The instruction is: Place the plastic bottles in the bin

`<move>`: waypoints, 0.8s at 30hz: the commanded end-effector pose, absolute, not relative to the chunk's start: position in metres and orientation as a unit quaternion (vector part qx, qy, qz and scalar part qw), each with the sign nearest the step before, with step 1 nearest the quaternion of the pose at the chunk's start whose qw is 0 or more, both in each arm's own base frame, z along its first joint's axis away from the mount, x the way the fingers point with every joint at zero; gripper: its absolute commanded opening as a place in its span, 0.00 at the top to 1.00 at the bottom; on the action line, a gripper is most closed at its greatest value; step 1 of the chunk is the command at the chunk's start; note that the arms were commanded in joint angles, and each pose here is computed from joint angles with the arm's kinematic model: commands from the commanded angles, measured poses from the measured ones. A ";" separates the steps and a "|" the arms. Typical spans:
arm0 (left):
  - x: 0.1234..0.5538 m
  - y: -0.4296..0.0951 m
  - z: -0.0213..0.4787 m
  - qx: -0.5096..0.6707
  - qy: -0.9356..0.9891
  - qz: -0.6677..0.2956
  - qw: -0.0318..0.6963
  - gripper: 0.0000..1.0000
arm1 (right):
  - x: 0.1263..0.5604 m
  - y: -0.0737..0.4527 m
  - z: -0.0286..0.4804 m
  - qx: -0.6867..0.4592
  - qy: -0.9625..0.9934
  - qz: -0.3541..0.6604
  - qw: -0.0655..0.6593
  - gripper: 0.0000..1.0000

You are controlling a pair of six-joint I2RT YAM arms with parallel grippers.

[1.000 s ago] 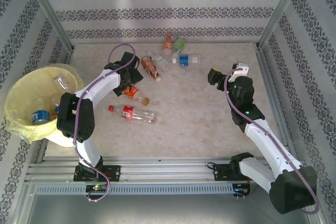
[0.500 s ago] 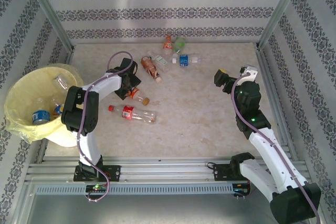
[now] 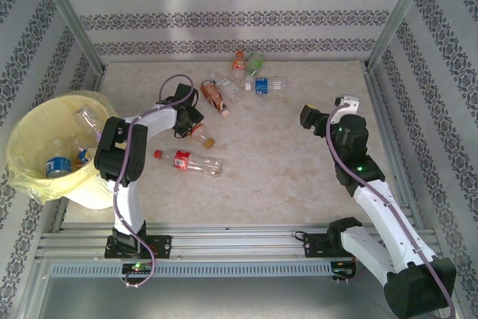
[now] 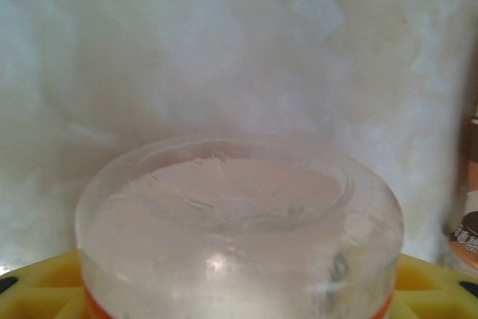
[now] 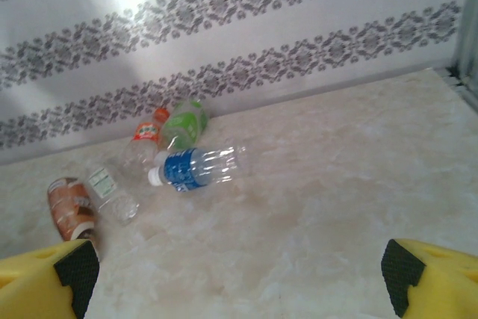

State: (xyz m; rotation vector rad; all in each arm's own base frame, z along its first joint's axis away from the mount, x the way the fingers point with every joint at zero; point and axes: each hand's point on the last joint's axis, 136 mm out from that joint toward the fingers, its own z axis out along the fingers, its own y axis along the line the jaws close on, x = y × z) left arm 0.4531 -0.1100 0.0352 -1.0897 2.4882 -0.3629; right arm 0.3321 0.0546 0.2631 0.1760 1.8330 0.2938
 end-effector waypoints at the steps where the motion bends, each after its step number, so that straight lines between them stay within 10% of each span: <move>1: 0.466 -0.114 0.047 -0.361 0.892 -0.151 0.227 0.50 | 0.334 0.076 0.281 0.021 0.776 0.164 0.608 0.02; 24: 0.465 -0.112 0.203 -0.277 0.861 -0.213 0.368 0.58 | 0.330 0.201 0.284 -0.215 0.749 0.226 0.584 0.02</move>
